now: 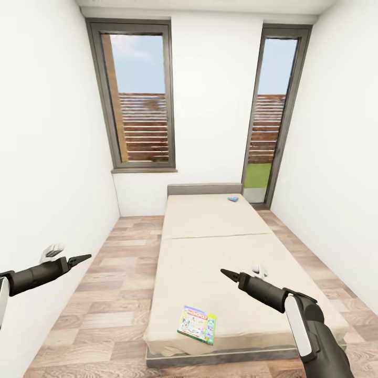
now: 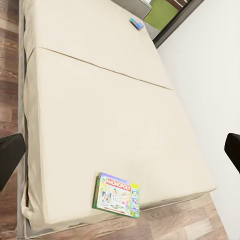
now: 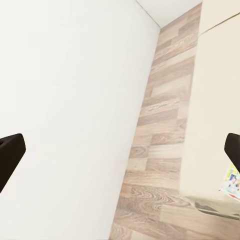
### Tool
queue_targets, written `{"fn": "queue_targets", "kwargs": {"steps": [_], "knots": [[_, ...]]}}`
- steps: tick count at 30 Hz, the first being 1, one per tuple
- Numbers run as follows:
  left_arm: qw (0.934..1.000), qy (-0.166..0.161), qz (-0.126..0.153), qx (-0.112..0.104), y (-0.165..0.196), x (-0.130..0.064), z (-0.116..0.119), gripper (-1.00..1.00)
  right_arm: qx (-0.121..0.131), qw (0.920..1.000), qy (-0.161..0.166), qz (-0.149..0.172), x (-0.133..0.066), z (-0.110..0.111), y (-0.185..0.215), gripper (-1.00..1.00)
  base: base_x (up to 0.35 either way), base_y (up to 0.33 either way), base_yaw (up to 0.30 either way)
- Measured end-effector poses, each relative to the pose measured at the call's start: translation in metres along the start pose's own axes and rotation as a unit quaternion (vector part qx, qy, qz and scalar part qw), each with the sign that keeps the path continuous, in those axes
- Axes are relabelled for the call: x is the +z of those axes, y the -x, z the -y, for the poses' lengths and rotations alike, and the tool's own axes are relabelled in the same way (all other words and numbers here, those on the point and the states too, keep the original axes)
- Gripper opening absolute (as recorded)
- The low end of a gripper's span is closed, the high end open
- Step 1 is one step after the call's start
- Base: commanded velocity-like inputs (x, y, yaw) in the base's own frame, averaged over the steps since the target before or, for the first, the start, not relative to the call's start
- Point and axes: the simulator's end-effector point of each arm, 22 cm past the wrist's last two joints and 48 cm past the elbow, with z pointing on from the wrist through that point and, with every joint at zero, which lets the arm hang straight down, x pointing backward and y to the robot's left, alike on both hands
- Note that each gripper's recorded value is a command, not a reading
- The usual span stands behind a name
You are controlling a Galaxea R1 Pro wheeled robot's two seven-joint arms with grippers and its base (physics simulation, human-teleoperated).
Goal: Put all the toys in the child's room - the three board games (two on the bed and one on the table), the two jigsaw puzzles on the table, and the tennis ball on the table - inside the toy box on the table in the child's room.
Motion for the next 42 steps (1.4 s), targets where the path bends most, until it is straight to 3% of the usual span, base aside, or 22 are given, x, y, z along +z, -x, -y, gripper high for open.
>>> {"fn": "queue_targets", "kwargs": {"steps": [30,42], "knots": [[1.0000,-0.007,0.001,-0.003,0.000,0.001,0.005,1.00,0.002,1.0000,0.000,-0.002,0.000,0.001,-0.002,1.00,-0.076,0.006,0.000],[0.9999,-0.011,-0.001,-0.009,-0.008,0.012,0.002,1.00,0.013,0.9999,-0.002,-0.008,0.010,0.016,-0.011,1.00,0.000,0.000,0.000]]}}
